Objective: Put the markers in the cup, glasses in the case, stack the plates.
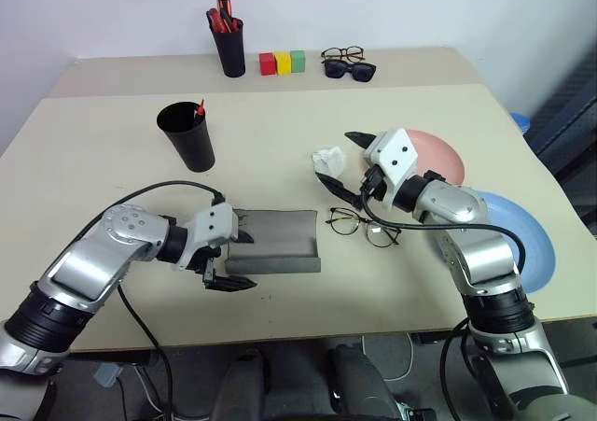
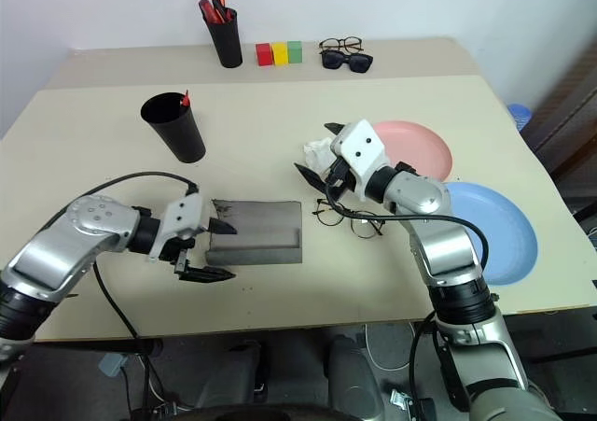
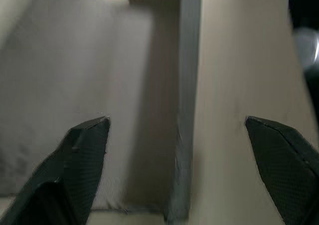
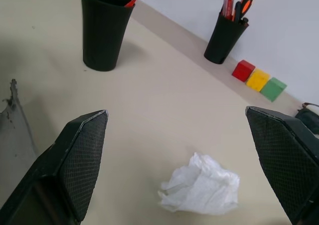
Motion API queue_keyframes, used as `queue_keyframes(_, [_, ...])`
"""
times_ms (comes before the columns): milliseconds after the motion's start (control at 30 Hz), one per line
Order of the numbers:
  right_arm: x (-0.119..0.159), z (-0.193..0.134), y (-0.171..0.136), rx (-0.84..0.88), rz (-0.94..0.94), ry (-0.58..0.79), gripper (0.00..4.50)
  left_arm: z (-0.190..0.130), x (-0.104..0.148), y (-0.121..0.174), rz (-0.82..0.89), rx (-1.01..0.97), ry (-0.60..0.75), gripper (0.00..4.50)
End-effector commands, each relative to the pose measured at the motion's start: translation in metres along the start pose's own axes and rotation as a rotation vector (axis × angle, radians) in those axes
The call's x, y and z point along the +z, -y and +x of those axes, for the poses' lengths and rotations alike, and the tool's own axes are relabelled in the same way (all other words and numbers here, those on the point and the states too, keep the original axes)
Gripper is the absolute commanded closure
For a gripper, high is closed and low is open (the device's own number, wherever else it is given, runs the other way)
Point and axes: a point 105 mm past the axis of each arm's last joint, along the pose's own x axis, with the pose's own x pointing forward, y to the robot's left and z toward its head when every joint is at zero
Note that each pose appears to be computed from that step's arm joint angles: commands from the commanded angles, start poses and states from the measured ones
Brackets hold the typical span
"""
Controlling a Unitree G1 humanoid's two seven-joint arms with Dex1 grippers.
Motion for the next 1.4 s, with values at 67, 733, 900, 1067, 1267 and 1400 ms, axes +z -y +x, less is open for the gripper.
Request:
queue_keyframes(67, [0.007, -0.018, -0.021, 0.151, -0.016, -0.006, 0.0, 0.001, 0.004, -0.004, 0.024, -0.008, -0.006, 2.43])
queue_keyframes(733, [-0.006, -0.032, -0.035, 0.293, -0.004, -0.103, 0.0, -0.01, 0.003, -0.065, 0.074, 0.12, 0.035, 4.45])
queue_keyframes(900, [-0.024, -0.035, -0.023, 0.232, -0.034, -0.215, 0.0, -0.003, 0.013, -0.073, 0.128, 0.085, 0.061, 3.56])
queue_keyframes(1067, [-0.027, -0.039, -0.016, 0.19, -0.068, -0.264, 0.0, -0.007, 0.025, -0.083, 0.174, 0.156, 0.126, 1.63])
queue_keyframes(1267, [-0.035, -0.047, -0.01, 0.171, -0.121, -0.374, 0.0, -0.044, 0.042, -0.074, 0.18, 0.288, 0.278, 1.63])
queue_keyframes(1400, [-0.044, -0.052, -0.009, 0.172, -0.147, -0.422, 0.0, -0.048, 0.041, -0.054, 0.115, 0.321, 0.352, 1.63])
